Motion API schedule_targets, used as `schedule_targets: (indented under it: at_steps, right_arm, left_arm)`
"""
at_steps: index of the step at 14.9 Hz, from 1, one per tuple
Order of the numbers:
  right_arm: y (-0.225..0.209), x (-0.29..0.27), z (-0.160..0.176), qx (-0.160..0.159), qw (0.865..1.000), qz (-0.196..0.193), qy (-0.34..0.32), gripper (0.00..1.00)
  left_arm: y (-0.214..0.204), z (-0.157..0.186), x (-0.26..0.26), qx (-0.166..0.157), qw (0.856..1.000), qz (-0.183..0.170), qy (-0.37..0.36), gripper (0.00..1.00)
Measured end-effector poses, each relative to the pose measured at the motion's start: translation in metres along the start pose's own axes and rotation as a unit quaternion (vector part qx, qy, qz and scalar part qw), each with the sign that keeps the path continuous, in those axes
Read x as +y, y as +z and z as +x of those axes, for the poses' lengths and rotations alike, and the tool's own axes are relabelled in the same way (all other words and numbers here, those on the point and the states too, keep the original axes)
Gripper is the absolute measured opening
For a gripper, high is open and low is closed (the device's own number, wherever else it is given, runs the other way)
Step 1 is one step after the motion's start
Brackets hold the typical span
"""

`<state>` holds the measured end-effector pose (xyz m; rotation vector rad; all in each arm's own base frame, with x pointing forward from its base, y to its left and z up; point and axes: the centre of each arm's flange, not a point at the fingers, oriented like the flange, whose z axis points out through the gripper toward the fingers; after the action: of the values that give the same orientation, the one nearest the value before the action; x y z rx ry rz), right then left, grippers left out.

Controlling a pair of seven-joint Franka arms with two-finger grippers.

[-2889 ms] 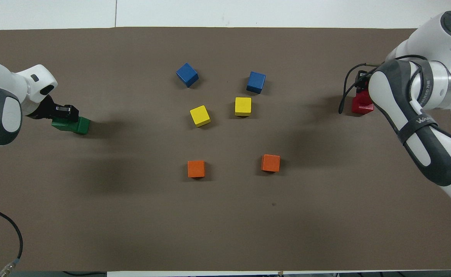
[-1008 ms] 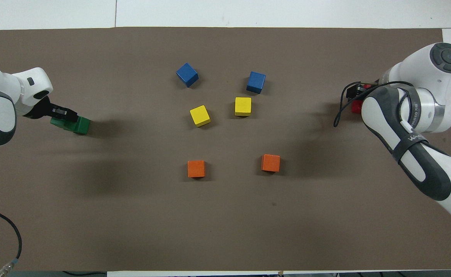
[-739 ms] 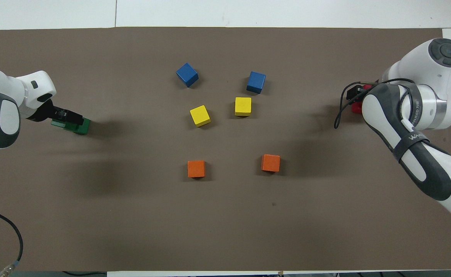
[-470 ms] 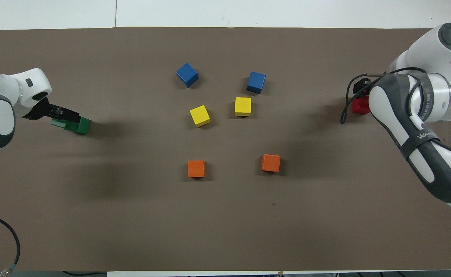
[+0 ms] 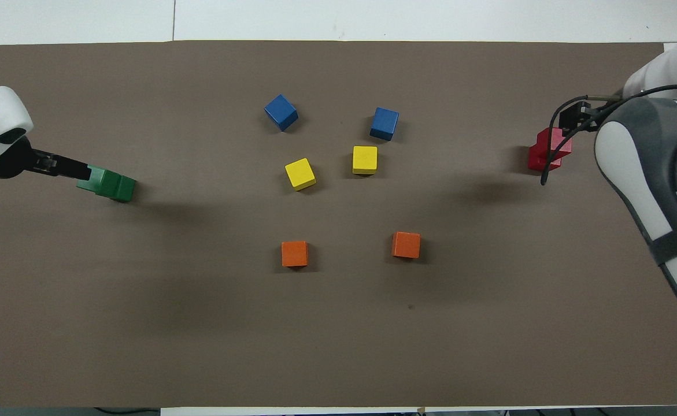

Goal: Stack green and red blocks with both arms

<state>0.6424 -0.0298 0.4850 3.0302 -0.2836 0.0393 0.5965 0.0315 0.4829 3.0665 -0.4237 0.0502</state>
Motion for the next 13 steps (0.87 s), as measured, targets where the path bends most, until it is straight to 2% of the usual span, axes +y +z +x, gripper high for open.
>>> schedule_targets:
  at_steps: [4, 6, 9, 13]
  right_arm:
    - [-0.061, 0.003, -0.026, 0.014, 1.000, 0.007, 0.001, 1.00]
    - [-0.076, 0.003, -0.035, 0.016, 1.000, 0.008, -0.002, 1.00]
    - [-0.091, 0.001, -0.054, -0.010, 0.999, 0.003, -0.040, 1.00]
    - [-0.095, 0.003, -0.074, -0.066, 0.995, 0.014, -0.073, 1.00]
  left_arm:
    - [-0.069, -0.032, 0.017, 0.001, 0.999, 0.008, -0.038, 1.00]
    - [-0.085, -0.040, 0.028, -0.003, 0.998, 0.009, -0.065, 1.00]
    - [-0.086, -0.045, 0.032, -0.017, 0.996, 0.006, -0.090, 1.00]
    - [-0.086, -0.044, 0.037, -0.019, 0.995, 0.006, -0.101, 1.00]
